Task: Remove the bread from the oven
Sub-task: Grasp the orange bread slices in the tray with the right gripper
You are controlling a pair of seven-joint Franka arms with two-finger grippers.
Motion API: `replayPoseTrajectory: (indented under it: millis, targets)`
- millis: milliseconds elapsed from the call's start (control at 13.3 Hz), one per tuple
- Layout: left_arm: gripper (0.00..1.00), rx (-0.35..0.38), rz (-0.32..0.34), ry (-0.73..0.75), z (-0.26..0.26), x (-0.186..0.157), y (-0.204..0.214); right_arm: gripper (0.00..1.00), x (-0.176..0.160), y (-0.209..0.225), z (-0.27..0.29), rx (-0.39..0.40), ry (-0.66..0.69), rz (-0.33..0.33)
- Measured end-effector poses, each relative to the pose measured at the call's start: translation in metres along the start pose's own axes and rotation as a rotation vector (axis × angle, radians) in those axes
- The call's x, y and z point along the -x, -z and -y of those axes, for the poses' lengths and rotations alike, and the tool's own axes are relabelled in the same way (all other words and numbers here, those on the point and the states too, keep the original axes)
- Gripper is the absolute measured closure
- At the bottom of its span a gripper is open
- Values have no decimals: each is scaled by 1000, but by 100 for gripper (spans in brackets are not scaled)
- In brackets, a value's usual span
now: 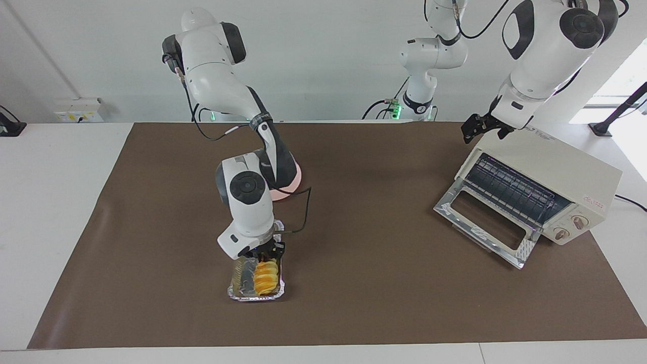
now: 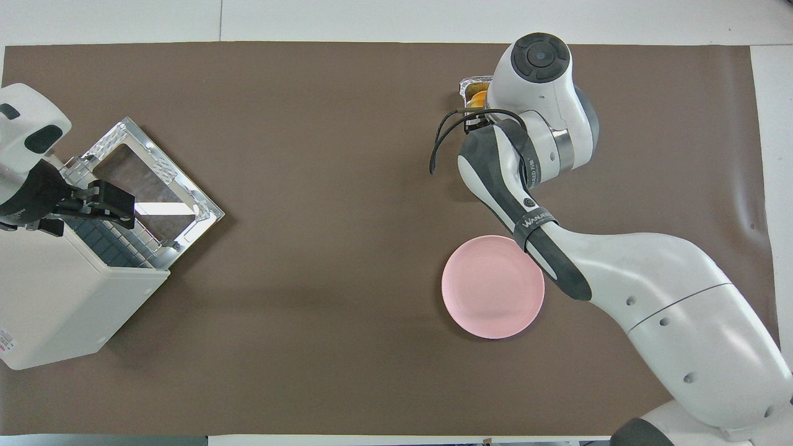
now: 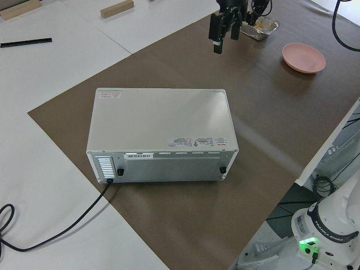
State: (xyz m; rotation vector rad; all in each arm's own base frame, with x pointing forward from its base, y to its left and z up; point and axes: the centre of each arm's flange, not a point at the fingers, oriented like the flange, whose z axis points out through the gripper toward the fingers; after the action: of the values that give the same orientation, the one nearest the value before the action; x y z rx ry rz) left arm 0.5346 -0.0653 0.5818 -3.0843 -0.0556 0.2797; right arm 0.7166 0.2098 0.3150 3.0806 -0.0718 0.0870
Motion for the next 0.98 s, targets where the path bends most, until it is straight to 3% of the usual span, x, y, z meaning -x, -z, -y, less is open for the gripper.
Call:
replayPoseTrajectory:
  millis: [603, 979]
  targets:
    - [0, 0, 1, 0, 0, 1, 1, 89, -5, 29, -5, -2, -18, 12]
    - [0, 0, -2, 0, 0, 2, 2, 89, 9, 94, -6, -39, -42, 53]
